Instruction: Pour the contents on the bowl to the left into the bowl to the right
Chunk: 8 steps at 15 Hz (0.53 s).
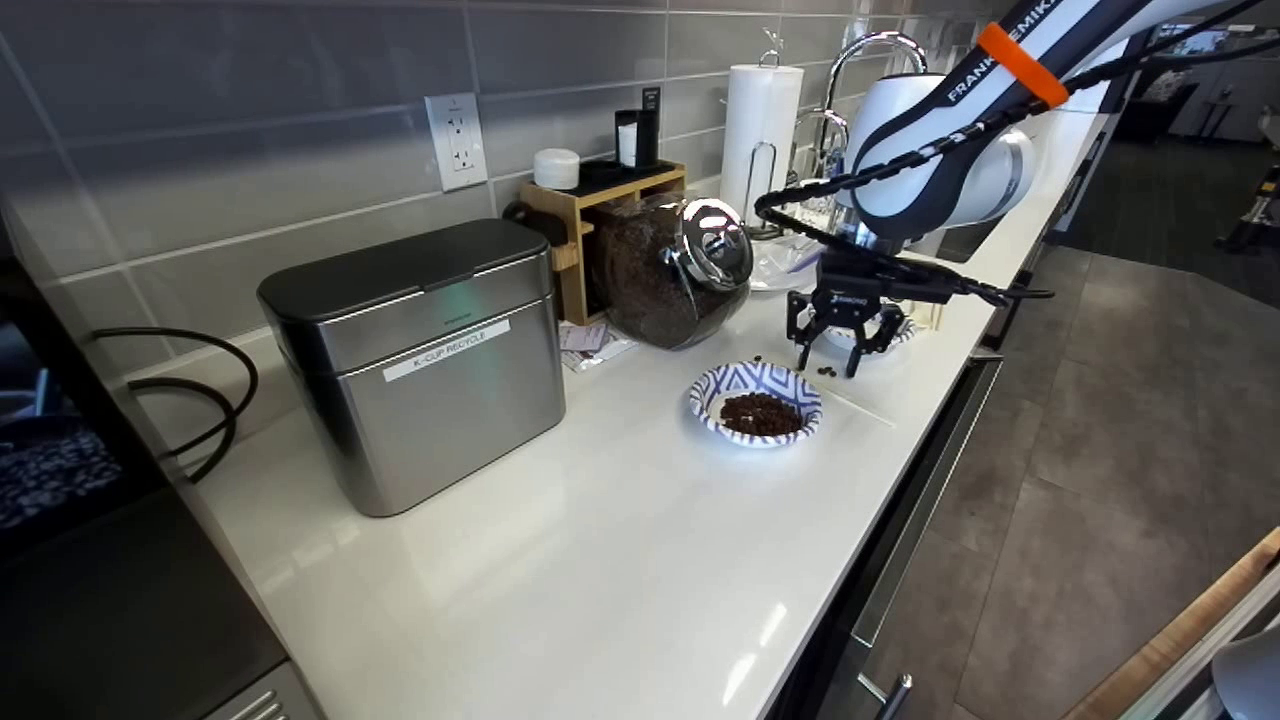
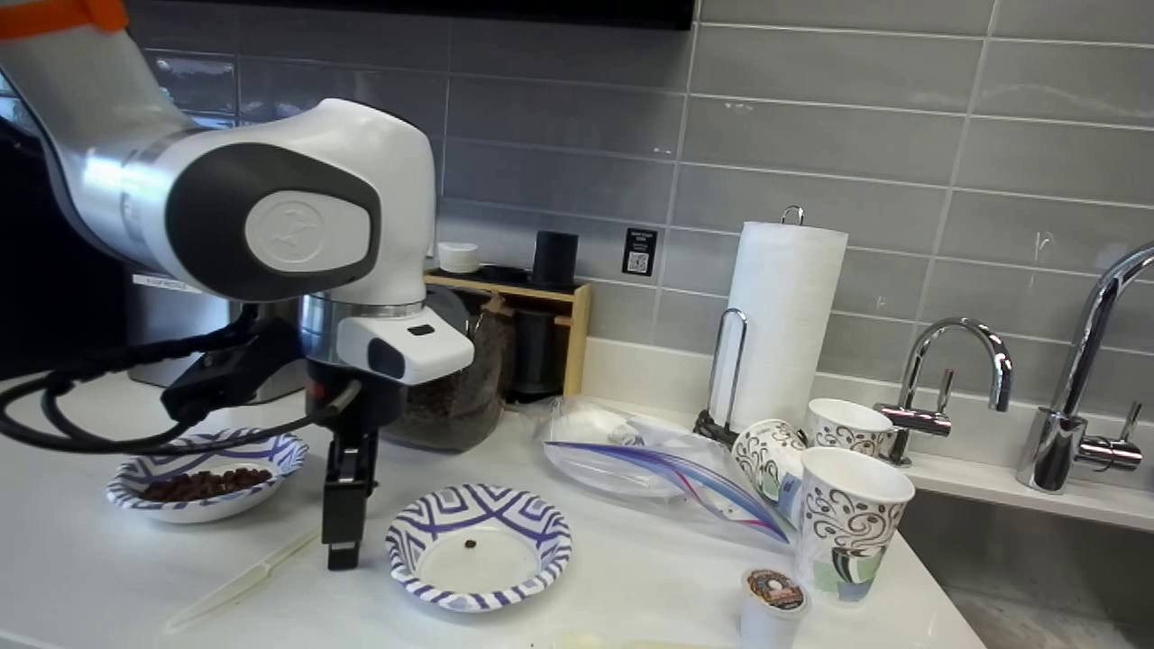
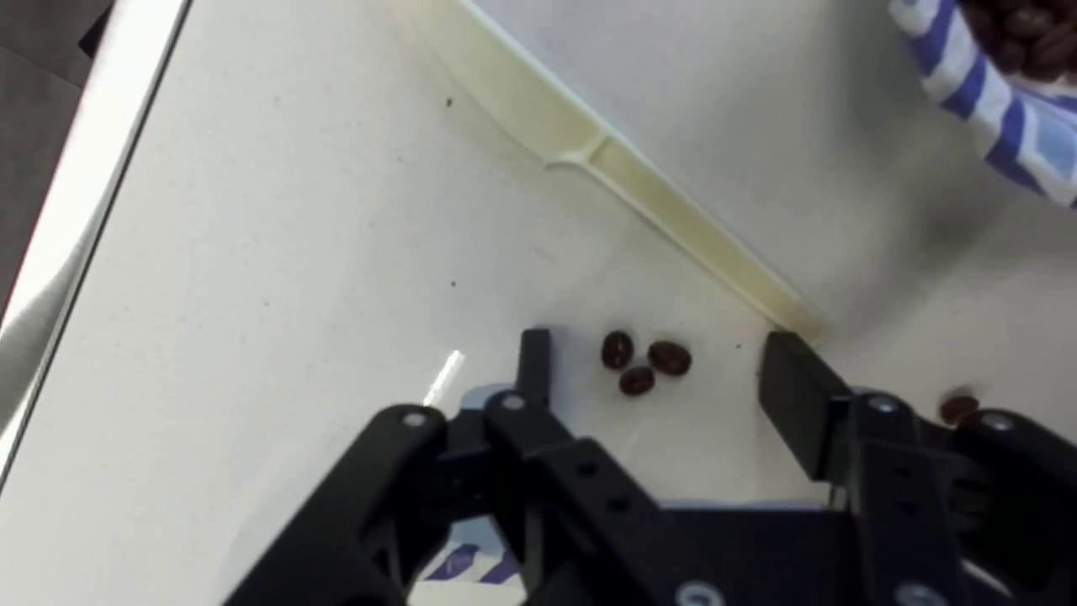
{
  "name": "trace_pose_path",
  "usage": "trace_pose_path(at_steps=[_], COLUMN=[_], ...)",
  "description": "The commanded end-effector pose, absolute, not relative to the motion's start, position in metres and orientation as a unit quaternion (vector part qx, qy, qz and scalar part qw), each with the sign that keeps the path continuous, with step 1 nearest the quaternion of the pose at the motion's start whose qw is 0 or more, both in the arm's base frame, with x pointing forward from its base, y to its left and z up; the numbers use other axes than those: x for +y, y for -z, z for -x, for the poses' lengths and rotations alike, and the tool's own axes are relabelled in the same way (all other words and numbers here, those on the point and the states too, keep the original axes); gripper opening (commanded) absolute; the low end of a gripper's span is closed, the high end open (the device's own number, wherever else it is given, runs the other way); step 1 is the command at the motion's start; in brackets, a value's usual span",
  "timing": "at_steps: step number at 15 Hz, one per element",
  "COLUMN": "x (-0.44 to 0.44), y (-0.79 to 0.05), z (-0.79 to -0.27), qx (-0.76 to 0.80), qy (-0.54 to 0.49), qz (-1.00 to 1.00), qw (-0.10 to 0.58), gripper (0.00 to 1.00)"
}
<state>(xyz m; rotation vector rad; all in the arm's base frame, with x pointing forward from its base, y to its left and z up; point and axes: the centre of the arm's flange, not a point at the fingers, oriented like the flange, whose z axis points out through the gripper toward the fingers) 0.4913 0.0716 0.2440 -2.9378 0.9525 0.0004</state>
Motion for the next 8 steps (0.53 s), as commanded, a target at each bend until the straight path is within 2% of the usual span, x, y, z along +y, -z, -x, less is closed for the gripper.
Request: trace_pose_path(at_steps=[1, 2, 4, 5, 6, 8], x=[0.0765, 0.0765, 0.0763, 0.0758, 0.0751, 0.0744], y=[-0.2421, -0.2424, -0.2429, -0.2434, -0.2434, -0.2431], z=[-0.4972, -0.4976, -0.4977, -0.498, -0.4981, -0.4978], qx=[0.315, 0.316, 0.317, 0.318, 0.319, 0.321], qy=[-0.012, -0.013, -0.014, -0.015, -0.015, -0.015], qz=[0.949, 0.949, 0.948, 0.948, 0.947, 0.947], qw=[0.015, 0.015, 0.014, 0.014, 0.013, 0.013], gripper=[0.55, 0.47, 0.43, 0.36, 0.39, 0.32])
